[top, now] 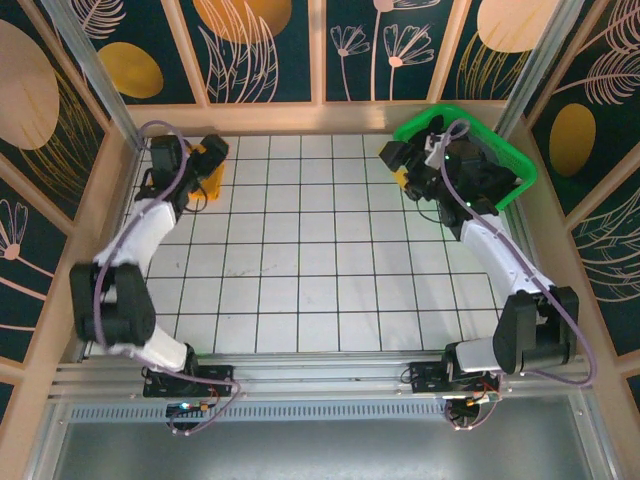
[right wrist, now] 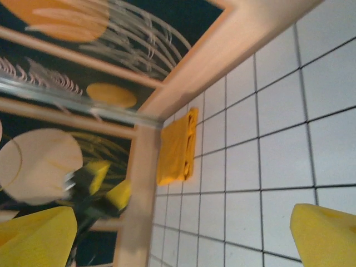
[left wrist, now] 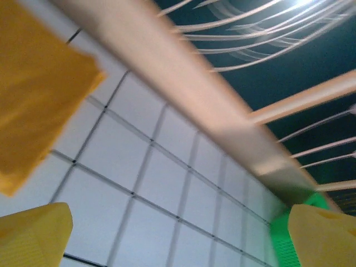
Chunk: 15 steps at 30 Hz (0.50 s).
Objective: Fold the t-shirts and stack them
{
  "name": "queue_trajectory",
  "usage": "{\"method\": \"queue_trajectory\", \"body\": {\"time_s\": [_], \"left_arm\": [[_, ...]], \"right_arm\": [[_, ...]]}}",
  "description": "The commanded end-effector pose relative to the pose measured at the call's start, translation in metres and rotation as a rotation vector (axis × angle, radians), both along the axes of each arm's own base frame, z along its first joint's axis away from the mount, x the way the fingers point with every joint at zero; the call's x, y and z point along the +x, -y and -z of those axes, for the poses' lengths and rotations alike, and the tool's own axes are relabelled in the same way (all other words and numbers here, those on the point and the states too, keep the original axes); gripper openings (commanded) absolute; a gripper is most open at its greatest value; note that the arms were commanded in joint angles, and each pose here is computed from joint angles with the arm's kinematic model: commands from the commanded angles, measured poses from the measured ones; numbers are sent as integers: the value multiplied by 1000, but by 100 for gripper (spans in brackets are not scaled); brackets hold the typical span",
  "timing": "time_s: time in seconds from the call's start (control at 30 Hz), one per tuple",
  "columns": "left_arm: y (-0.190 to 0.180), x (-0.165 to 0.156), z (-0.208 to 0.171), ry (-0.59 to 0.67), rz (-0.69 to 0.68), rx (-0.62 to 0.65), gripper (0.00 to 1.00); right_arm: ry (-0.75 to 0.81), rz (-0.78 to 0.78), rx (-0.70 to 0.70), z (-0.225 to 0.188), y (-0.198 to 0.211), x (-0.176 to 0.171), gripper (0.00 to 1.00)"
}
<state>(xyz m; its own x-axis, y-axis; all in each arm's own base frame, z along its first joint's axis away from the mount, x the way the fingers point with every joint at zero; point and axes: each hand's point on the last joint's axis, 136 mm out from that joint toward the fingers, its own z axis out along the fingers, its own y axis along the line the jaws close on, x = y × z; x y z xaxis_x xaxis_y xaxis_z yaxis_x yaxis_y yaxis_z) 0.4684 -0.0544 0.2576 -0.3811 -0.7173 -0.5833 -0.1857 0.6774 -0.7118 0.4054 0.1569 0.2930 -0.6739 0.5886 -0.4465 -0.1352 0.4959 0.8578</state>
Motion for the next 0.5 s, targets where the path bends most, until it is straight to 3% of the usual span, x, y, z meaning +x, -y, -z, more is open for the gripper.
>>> {"method": "queue_trajectory", "body": {"time_s": [0.0, 0.03, 0.1, 0.17, 0.2, 0.3, 0.37, 0.47], "left_arm": [[-48, -51, -26, 64, -411, 142, 99], [-61, -75, -27, 58, -527, 222, 99], [-77, -106, -9, 23, -580, 453, 99], [-81, -123, 13, 7, -457, 732, 99], [-83, -131, 26, -1, -429, 799, 99], [-80, -156, 70, 68, -344, 823, 99], [-73, -169, 87, 178, -295, 799, 99], [-86, -175, 96, 212, -361, 768, 99]], "right_arm": [[152, 274, -192, -60, 56, 4, 99], [130, 351, -265, -58, 72, 4, 99], [106, 476, -401, -46, 99, 0, 99], [155, 537, -559, -21, 120, -7, 99], [160, 586, -635, -7, 133, -13, 99], [131, 676, -917, 67, 172, -40, 99], [131, 651, -969, 100, 180, -51, 99], [172, 684, -995, 125, 188, -59, 99]]}}
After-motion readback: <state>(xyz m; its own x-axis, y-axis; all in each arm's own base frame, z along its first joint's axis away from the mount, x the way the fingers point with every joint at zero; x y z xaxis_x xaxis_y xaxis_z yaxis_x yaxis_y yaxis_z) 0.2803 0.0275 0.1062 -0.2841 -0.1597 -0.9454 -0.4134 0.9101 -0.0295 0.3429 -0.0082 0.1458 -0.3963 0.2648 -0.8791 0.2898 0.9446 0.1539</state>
